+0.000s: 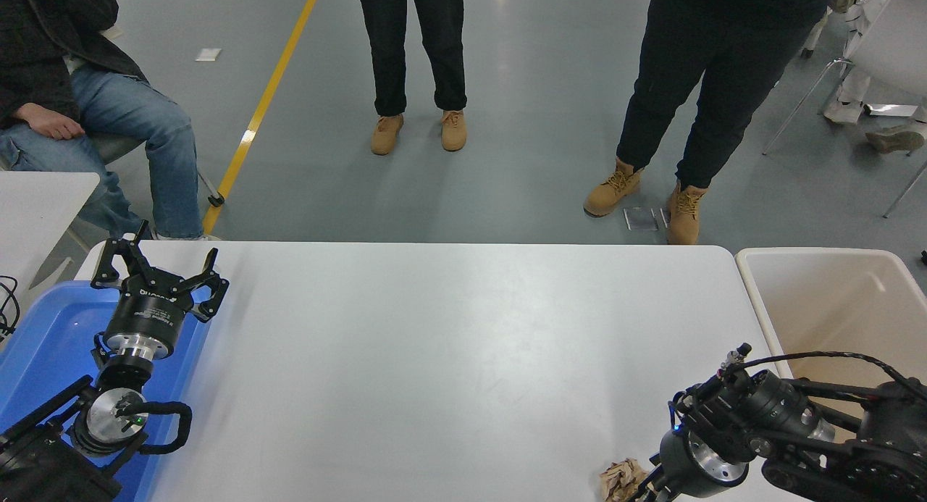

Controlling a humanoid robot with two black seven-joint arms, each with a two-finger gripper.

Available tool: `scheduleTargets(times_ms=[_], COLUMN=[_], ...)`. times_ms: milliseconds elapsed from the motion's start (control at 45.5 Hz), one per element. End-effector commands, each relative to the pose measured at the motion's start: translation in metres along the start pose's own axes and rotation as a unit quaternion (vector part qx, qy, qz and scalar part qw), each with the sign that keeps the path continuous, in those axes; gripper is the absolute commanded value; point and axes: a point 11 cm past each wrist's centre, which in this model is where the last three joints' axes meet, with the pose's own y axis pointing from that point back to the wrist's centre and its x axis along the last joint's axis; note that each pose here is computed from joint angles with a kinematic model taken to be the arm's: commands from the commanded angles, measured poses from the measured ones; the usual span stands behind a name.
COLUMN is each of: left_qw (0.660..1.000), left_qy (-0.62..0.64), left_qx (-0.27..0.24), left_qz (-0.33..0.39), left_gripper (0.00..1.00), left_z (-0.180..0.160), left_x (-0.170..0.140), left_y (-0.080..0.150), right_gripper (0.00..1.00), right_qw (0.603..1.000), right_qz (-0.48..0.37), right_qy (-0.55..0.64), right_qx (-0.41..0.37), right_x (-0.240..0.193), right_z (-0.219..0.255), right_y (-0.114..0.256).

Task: Clean the table surface

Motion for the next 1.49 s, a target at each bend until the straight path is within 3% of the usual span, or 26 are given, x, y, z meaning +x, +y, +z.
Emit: scheduleTargets(times_ms=[0, 945, 1165, 1253, 1341, 1407, 1473], left_qw=[1.0, 1.0, 1.0, 1.0, 1.0, 1.0, 1.0], left_qy=[0.0, 0.0, 0.0, 0.0, 0.0, 0.0, 0.0], left_qx=[0.0, 0.0, 0.0, 0.0, 0.0, 0.0, 0.0], left_qz=[0.0, 0.0, 0.0, 0.0, 0.0, 0.0, 0.0], left_gripper=[0.99, 0.99, 0.99, 0.99, 0.99, 0.99, 0.99], left_z=[0.0, 0.0, 0.0, 0.0, 0.0, 0.0, 0.0], left_x=[0.0, 0.0, 0.0, 0.0, 0.0, 0.0, 0.0], left_y=[0.0, 0.0, 0.0, 0.0, 0.0, 0.0, 0.0], right_gripper=[0.96, 0.93, 0.78, 0.65, 0.59, 0.25, 0.18], right_qw=[1.0, 0.999, 0.999, 0.999, 0.999, 0.999, 0.999], right_qz=[0.005, 0.012, 0.014, 0.017, 0.023, 0.019, 0.019], right_qy=[-0.003, -0.033, -0.027, -0.019, -0.01, -0.012, -0.015], right_qx=[0.002, -0.009, -0.018, -0.021, -0.024, -0.027, -0.029], right_x=[0.003, -0.013, -0.012, -0.011, -0.011, -0.013, -0.014], right_z=[-0.002, 0.008, 0.013, 0.013, 0.016, 0.02, 0.022], right_y=[-0.005, -0.015, -0.015, -0.015, -0.015, -0.016, -0.015])
